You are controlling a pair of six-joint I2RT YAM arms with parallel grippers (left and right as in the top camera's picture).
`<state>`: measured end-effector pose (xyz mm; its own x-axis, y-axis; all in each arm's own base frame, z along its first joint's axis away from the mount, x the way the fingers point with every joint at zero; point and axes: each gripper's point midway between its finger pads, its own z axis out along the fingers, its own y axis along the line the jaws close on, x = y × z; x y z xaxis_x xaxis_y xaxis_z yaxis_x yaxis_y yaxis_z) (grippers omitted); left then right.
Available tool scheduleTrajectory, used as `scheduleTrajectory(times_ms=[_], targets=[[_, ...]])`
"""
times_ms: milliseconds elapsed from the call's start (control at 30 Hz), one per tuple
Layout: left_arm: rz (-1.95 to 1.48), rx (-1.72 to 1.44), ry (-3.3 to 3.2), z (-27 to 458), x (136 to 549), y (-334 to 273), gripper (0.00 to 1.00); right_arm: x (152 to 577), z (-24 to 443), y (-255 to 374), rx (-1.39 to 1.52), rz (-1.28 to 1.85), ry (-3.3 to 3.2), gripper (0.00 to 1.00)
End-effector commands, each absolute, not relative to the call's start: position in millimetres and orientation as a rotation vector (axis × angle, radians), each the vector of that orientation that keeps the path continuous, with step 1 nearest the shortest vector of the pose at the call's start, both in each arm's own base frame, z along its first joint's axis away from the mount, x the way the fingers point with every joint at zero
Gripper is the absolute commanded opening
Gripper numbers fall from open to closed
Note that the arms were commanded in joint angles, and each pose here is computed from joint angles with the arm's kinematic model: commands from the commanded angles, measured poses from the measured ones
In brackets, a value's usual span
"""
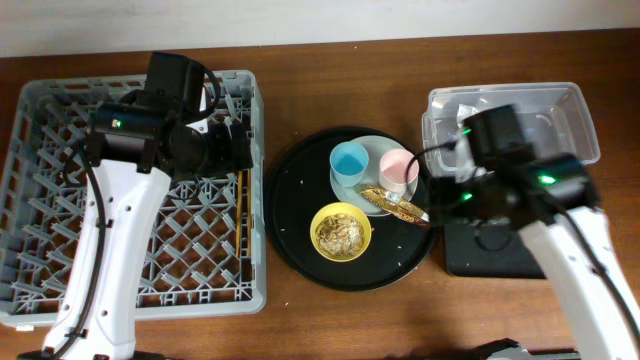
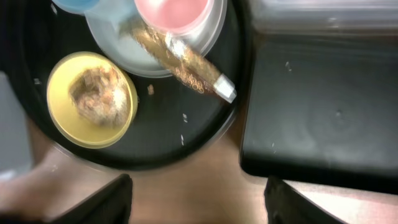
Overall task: Sort waste into correct bins and load items into the dishwasher rack
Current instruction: 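Carry tissue and wrapper right and drop them into the clear bin, then grasp the rim of the yellow bowl with the right gripper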
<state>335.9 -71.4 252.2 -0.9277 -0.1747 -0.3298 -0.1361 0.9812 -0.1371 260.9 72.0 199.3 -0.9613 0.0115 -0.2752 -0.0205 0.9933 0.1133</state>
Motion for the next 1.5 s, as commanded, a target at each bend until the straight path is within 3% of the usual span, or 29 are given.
scheduleTrajectory(times_ms=[0,233,367,400,433,500,633,700,767,900,967,1067,1100,1133,1167,1200,1267,1333,1400,1467], targets=[[-0.158,-0.248,2.761,257.8,335.8,-68.9,0.99,253.7,136.6,85.4,-0.317,0.109,2.926,0.66],[-0.157,-0.251,2.76,257.8,335.8,-68.5,0.99,292.8,20.1,86.7,-0.611,-0.107,2.965,0.71],[-0.158,-0.25,2.761,257.8,335.8,-68.6,0.99,290.0,10.3,95.5,-0.699,-0.036,2.986,0.62],[-0.157,-0.251,2.76,257.8,335.8,-68.5,0.99,291.0,14.2,101.5,-0.71,0.013,2.974,0.59],[-0.157,-0.251,2.76,257.8,335.8,-68.5,0.99,294.1,25.7,110.3,-0.711,0.081,2.951,0.36],[-0.157,-0.25,2.761,257.8,335.8,-68.5,0.99,293.4,41.1,112.7,-0.713,0.103,2.955,0.17],[-0.157,-0.251,2.761,257.7,335.9,-68.5,0.99,291.5,84.3,114.4,-0.718,0.119,2.98,0.09],[-0.157,-0.251,2.761,257.7,335.9,-68.5,0.99,311.4,132.0,123.1,-0.694,0.152,2.856,0.04],[-0.157,-0.25,2.761,257.8,335.8,-68.5,0.99,344.1,166.6,108.8,-0.53,0.066,2.743,0.04],[-0.157,-0.251,2.761,257.7,335.9,-68.5,0.99,413.6,184.4,39.6,0.118,0.036,2.569,0.04],[-0.157,-0.251,2.76,257.8,335.8,-68.5,0.99,426.5,178.2,-10.6,0.449,0.047,2.517,0.04],[-0.158,-0.251,2.76,257.9,335.9,-68.5,0.99,427.9,146.1,-54.8,0.611,0.007,2.555,0.04],[-0.157,-0.251,2.76,257.8,335.8,-68.5,0.99,429.0,137.5,-61.1,0.633,0.005,2.568,0.13],[-0.157,-0.25,2.761,257.7,335.9,-68.5,0.99,430.9,132.9,-64.5,0.642,0.002,2.57,0.47],[-0.157,-0.251,2.76,257.8,335.8,-68.5,0.99,432.2,135.2,-67.4,0.648,0.002,2.558,0.59],[-0.157,-0.251,2.76,257.8,335.8,-68.5,0.99,432.7,143.2,-66.5,0.634,0.021,2.55,0.81],[-0.157,-0.251,2.76,257.8,335.8,-68.5,0.99,428.9,180.4,-37.8,0.469,0.2,2.527,0.94],[-0.157,-0.25,2.761,257.8,335.8,-68.5,0.99,409.8,217.2,-13.2,0.397,0.306,2.487,0.95],[-0.157,-0.251,2.76,257.8,335.8,-68.5,0.99,353.7,259.5,56.7,0.208,0.602,2.507,0.95],[-0.157,-0.251,2.76,257.8,335.8,-68.5,0.99,310.8,263.3,107.4,0.03,0.674,2.593,0.91]])
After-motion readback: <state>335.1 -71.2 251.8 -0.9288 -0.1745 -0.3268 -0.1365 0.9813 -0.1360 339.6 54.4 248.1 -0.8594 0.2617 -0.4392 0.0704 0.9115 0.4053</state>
